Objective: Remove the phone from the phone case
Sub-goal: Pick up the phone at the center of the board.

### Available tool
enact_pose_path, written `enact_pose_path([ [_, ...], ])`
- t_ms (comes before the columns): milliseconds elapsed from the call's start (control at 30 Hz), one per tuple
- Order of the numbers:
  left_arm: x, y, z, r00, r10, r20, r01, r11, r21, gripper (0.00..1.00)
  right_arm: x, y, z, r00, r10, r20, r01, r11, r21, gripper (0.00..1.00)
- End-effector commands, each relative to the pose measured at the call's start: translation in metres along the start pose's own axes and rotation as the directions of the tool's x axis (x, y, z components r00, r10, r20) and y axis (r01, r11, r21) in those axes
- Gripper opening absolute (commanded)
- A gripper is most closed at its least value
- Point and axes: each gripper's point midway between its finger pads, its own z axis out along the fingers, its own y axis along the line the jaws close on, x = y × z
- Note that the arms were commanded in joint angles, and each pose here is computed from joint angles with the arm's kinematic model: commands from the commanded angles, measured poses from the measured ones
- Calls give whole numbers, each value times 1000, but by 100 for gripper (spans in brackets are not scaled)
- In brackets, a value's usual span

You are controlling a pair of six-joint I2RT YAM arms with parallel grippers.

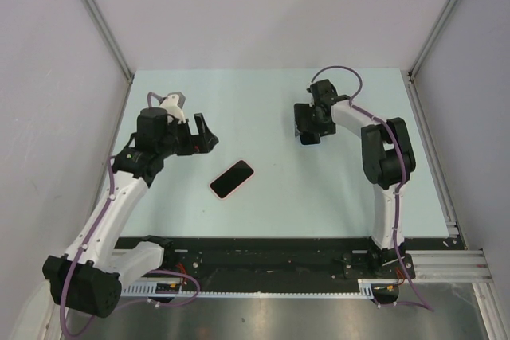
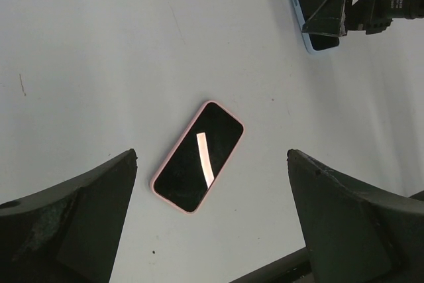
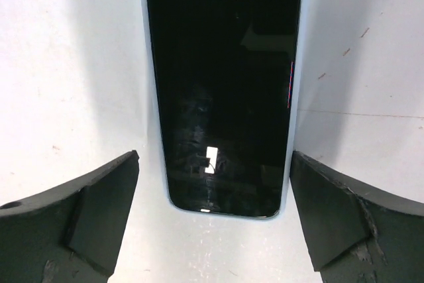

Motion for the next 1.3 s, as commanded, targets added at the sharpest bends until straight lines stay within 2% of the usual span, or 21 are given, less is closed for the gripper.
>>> enact_pose_path([
  [0, -12, -17, -9, 999, 21, 47, -25, 997, 76, 100, 13, 18, -2, 998, 22, -54, -28, 992, -126, 100],
  [100, -11, -16, -8, 999, 21, 47, -24, 997, 70, 100, 14, 17, -4, 999, -14, -42, 11, 997, -79, 100],
  [200, -10, -16, -7, 999, 15, 40, -18, 997, 76, 100, 17, 15, -4, 995, -91, -27, 92, 996, 23, 100],
  [233, -10, -17, -7, 999, 12, 39, -15, 997, 79, 100, 16, 3, -2, 993, -112, -21, 114, 987, 112, 100],
  [300, -10, -20, -6, 999, 2, 36, -6, 995, 95, 100, 25, -2, 2, 988, -144, -51, 151, 973, 172, 100],
  [400, -5, -34, -5, 1000, 14, -9, -12, 984, 175, 100, 41, -12, 9, 987, -122, -100, 143, 961, 235, 99],
  [467, -1, -41, -5, 999, -5, -36, 12, 977, 214, 100, 48, -15, 13, 986, -109, -123, 137, 959, 248, 94],
  [567, -1, -37, -2, 998, -36, -45, 44, 981, 187, 100, 48, -8, 10, 989, -93, -117, 117, 970, 215, 77],
  [667, 4, -38, 3, 994, -78, -79, 91, 978, 188, 100, 39, 5, 0, 995, -62, -79, 75, 984, 164, 69],
  [867, 19, -62, 22, 967, -207, -150, 245, 917, 315, 100, 27, 43, -25, 1000, 25, -10, -25, 999, -22, 64],
  [1067, 20, -72, 61, 937, -248, -245, 319, 893, 318, 99, 31, 77, -52, 997, 82, 7, -79, 975, -209, 62],
  [1267, 45, -97, 101, 863, -313, -396, 457, 818, 350, 98, 45, 105, -82, 996, 86, 13, -78, 944, -322, 61],
])
